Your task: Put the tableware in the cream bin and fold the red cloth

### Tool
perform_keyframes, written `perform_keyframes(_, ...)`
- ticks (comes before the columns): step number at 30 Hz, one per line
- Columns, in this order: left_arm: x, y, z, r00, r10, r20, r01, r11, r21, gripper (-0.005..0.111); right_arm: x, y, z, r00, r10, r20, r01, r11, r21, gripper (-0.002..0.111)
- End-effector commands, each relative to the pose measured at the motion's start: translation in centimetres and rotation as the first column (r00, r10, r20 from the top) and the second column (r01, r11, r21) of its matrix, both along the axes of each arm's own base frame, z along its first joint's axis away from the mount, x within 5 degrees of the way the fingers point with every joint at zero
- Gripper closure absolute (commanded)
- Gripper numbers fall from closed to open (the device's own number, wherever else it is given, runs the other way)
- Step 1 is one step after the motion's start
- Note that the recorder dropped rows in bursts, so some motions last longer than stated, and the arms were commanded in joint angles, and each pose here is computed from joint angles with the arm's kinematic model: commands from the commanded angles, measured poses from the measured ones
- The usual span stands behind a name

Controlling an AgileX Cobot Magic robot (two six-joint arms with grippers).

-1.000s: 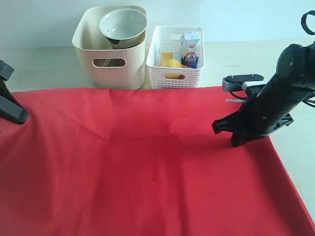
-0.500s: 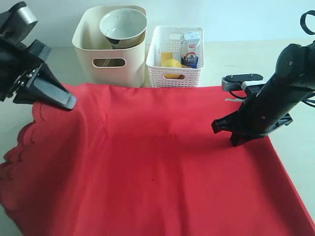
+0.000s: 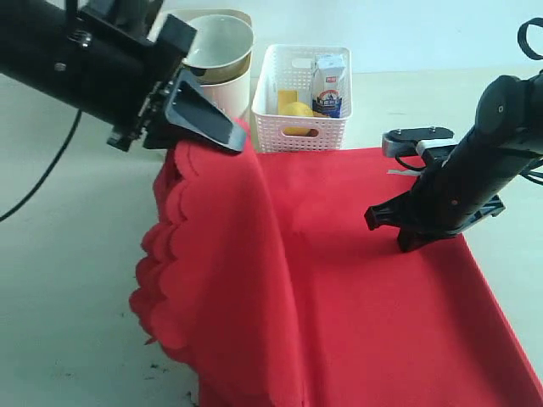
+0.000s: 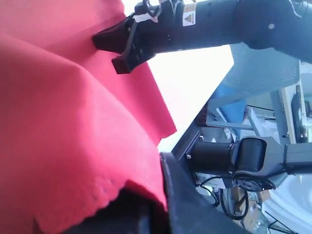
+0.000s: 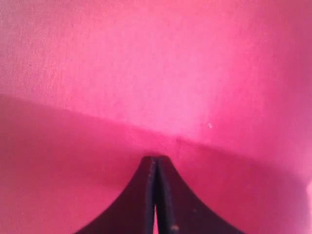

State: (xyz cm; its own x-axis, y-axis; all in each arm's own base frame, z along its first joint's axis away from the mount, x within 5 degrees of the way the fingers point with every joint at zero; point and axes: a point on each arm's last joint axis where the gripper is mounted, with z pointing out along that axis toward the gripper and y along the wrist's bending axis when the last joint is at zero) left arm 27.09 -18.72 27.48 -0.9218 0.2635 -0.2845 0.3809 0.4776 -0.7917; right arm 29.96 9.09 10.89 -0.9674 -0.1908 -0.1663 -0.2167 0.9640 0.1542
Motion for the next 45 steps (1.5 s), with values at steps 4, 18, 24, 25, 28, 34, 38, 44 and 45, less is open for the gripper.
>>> perform_keyframes(4,1.5,-3.9,-2.1,0.999,-0.026,-0.032,0.023,0.996,-0.091,0.107,-0.1,0.1,-0.7,0.999,0.020,-0.041,-0.021,1.000,-0.012,0.108)
perform_keyframes(18,4.1,-8.4,-5.6,0.995,-0.033,-0.097,0.017,0.987,-0.159,0.107,0.5,-3.8,12.8,0.983,0.012,0.183,0.060,0.920,-0.386,0.108)
perform_keyframes(24,4.4,-11.3,-8.2,0.996,0.018,-0.083,-0.027,0.994,-0.110,0.095,0.4,-3.2,13.8,0.969,0.002,0.248,0.077,0.949,-0.306,0.108)
perform_keyframes(25,4.3,-11.8,-8.7,0.998,0.015,-0.065,-0.021,0.995,-0.103,0.088,0.4,-3.1,13.8,0.969,0.005,0.249,0.072,0.951,-0.299,0.108)
perform_keyframes(28,4.2,-13.3,-9.6,0.999,-0.031,-0.010,0.029,0.994,-0.106,0.065,0.5,-2.9,13.8,0.966,0.006,0.259,0.068,0.958,-0.278,0.108)
perform_keyframes(34,3.6,-15.1,-9.3,0.953,-0.231,0.194,0.253,0.963,-0.096,0.042,0.6,-2.9,13.9,0.964,0.006,0.267,0.069,0.960,-0.270,0.108)
perform_keyframes(38,3.8,-12.6,-8.2,0.915,-0.345,0.206,0.337,0.938,0.077,0.042,0.5,-2.6,13.8,0.967,0.021,0.254,0.043,0.969,-0.244,0.108)
perform_keyframes(44,5.0,-8.9,-9.0,0.937,-0.332,0.110,0.267,0.882,0.389,0.042,0.5,-2.5,13.8,0.966,0.018,0.257,0.045,0.970,-0.238,0.108)
perform_keyframes(45,5.1,-8.4,-9.4,0.943,-0.316,0.101,0.251,0.879,0.406,0.042,0.5,-2.5,13.8,0.966,0.018,0.257,0.045,0.970,-0.238,0.108)
